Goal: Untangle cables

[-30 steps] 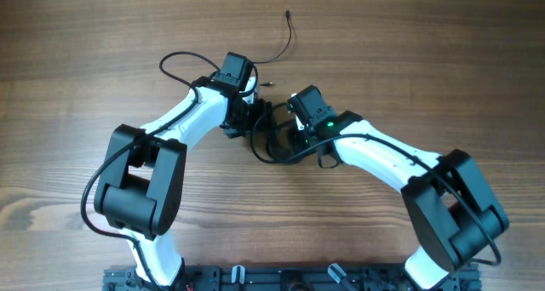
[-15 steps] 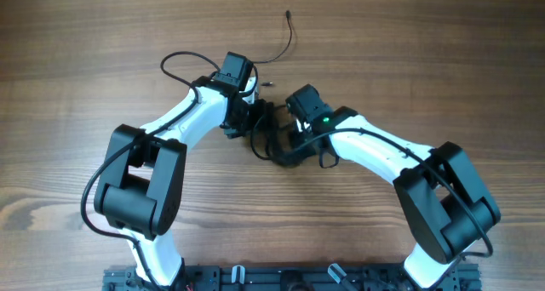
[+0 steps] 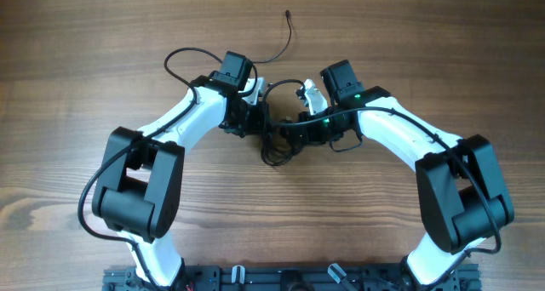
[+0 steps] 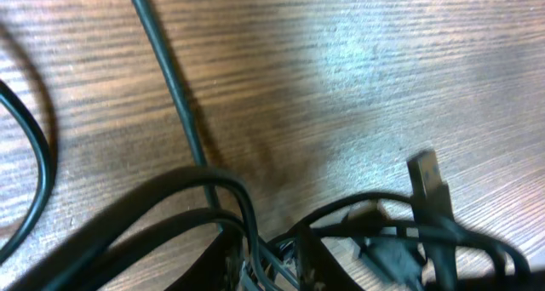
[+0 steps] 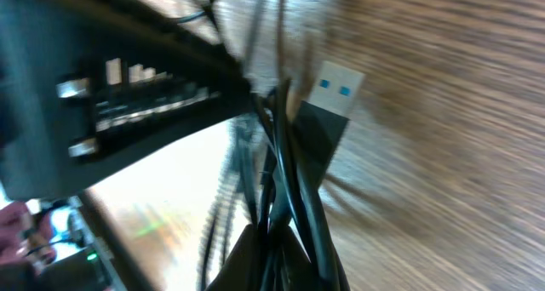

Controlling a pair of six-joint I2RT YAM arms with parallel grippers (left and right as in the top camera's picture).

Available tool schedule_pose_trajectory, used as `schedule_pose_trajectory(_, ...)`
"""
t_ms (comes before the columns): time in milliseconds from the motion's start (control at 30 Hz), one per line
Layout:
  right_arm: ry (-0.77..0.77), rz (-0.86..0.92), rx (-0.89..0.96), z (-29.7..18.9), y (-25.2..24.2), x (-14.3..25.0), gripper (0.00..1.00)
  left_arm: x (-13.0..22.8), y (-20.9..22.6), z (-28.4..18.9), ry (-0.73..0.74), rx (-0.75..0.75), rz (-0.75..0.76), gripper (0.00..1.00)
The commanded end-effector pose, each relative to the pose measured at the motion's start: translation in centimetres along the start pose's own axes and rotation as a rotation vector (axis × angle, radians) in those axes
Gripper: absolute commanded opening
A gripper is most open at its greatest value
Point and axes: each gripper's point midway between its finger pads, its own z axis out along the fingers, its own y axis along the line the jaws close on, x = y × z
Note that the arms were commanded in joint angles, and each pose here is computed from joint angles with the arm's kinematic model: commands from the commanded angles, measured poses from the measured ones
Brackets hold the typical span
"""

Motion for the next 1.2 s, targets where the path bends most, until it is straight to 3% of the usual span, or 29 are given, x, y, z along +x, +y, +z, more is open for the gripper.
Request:
schedule_pose_trajectory(0,0.019,-0.046,-0.237,-1.0,4.7,-0.2,0.04,-1.2,-0.4,-0.5,-0.043,0.003,0.025,0.22)
schedule_pose_trajectory(200,0.037,-0.07,-0.426,-2.2,7.7,-0.1,0.04,-1.6,0.4,-0.3,-0.06,-0.036,-0.021,0.23)
schedule_pose_trajectory(333,0.049,-0.044,-0.444,-2.4,7.9,0.0,0.04,-1.6,0.7,-0.4,-0.058,-0.044,-0.035,0.22)
schedule_pose_trajectory(400,0.055,-0.033,-0.465,-2.8,7.9,0.1,0.04,-1.9,2.0,-0.9,-0.067,-0.07,-0.064,0.31)
schedule_pose_trajectory(467,0.06,-0.067,-0.551,-3.7,8.9,0.3,0.04,-2.1,3.6,-1.6,-0.067,-0.063,-0.116,0.33)
schedule_pose_trajectory(633,0.045,-0.054,-0.604,-4.9,8.8,-0.2,0.04,-2.2,2.9,-4.0,-0.042,0.229,-0.083,0.38)
schedule_pose_trajectory(833,0.028,-0.006,-0.599,-5.5,8.0,-0.8,0.04,-1.1,-0.5,-9.4,-0.128,0.69,0.215,0.41)
schedule_pose_trajectory(933,0.034,-0.02,-0.654,-6.1,8.8,-0.9,0.04,-0.4,-1.5,-10.1,-0.155,0.759,0.303,0.4)
schedule_pose_trajectory(1167,0.025,-0.05,-0.75,-7.5,10.6,-2.2,0.04,0.5,-3.5,-8.7,-0.113,0.743,0.39,0.47)
